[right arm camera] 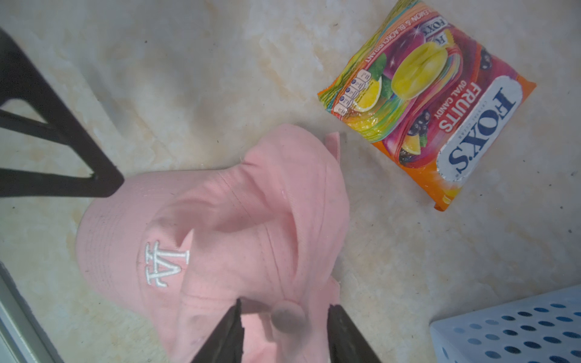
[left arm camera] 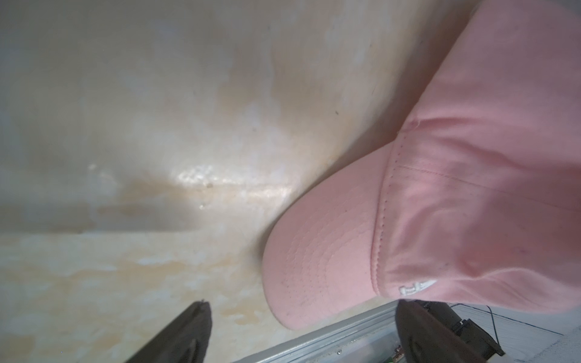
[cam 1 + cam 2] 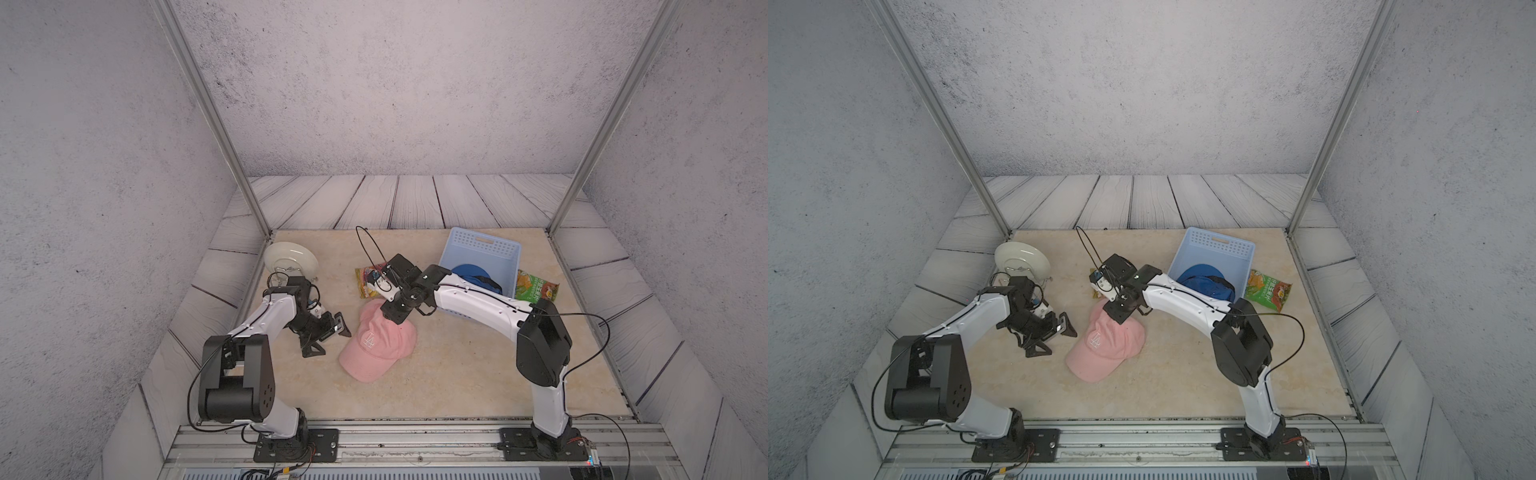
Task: Turn the baseball cap inside out
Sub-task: Place the baseball cap at the center of the board.
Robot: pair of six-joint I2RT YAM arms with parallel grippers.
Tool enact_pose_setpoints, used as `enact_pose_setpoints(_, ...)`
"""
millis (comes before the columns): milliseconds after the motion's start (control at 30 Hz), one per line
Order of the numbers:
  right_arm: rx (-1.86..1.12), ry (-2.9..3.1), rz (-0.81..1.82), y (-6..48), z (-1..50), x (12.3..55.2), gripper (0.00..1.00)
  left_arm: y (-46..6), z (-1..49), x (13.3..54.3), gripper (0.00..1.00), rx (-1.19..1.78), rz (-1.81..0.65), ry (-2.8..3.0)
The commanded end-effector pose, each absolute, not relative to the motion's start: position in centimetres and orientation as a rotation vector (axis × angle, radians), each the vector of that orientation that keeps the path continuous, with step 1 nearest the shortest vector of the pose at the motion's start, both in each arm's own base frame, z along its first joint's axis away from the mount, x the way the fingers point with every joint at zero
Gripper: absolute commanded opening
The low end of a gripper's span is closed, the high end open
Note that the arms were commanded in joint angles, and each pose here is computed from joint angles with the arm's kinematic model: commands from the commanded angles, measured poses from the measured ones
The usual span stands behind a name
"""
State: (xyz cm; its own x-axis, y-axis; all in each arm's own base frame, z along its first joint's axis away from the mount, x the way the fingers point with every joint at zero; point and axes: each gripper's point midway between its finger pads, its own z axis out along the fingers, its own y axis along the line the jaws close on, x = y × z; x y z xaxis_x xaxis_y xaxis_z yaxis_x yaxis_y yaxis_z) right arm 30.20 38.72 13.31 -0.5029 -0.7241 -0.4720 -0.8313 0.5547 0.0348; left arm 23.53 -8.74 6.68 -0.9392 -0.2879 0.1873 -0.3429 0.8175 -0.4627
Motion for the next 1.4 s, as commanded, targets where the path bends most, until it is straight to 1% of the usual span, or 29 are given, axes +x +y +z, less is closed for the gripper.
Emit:
enact_pose_setpoints(0, -1.2, 2.327, 0.388, 38.8, 16.7, 30.8, 0.43, -9.2, 6.7, 21.0, 0.9, 0.602, 0.818, -2.765)
enact_pose_setpoints(100, -1.193, 2.323, 0.386, 38.7, 17.0, 31.1, 0.36, -9.1, 6.2, 20.6, 0.83, 0.66, 0.844, -2.724)
enact_pose_setpoints(233, -1.194, 2.296, 0.396, 38.9, 17.8, 31.3, 0.3, -9.6, 5.4, 20.5, 0.82, 0.723, 0.921, -2.654)
enact_pose_setpoints(333, -1.201, 2.294, 0.408, 39.0, 17.7, 31.4, 0.27, -10.5, 5.0, 20.6, 0.78, 0.751, 1.022, -2.594)
enact_pose_setpoints(533, -1.211, 2.324, 0.427, 39.1, 16.8, 31.4, 0.26, -11.4, 4.6, 21.0, 0.63, 0.782, 1.122, -2.537)
enact_pose_setpoints(700, -1.218, 2.349, 0.444, 39.3, 16.1, 31.3, 0.27, -11.4, 4.6, 21.1, 0.55, 0.778, 1.127, -2.549)
enact_pose_setpoints(833, -1.227, 2.364, 0.469, 39.7, 15.7, 31.2, 0.28, -11.3, 4.7, 21.3, 0.51, 0.759, 1.122, -2.567)
enact_pose_setpoints(900, -1.233, 2.378, 0.473, 39.7, 15.5, 31.1, 0.28, -11.2, 4.9, 21.5, 0.51, 0.754, 1.117, -2.576)
enact_pose_setpoints(1067, -1.214, 2.395, 0.413, 39.1, 15.2, 31.6, 0.41, -11.0, 4.9, 21.4, 0.5, 0.751, 1.104, -2.585)
enact_pose_setpoints(1167, -1.205, 2.404, 0.377, 38.7, 14.8, 31.8, 0.46, -11.0, 4.8, 21.4, 0.5, 0.752, 1.105, -2.582)
enact_pose_setpoints(1300, -1.205, 2.432, 0.378, 38.4, 13.9, 31.7, 0.47, -10.9, 4.8, 21.4, 0.5, 0.753, 1.098, -2.584)
enact_pose_setpoints(1367, -1.206, 2.446, 0.406, 38.5, 13.5, 31.5, 0.44, -10.8, 4.8, 21.4, 0.5, 0.754, 1.097, -2.584)
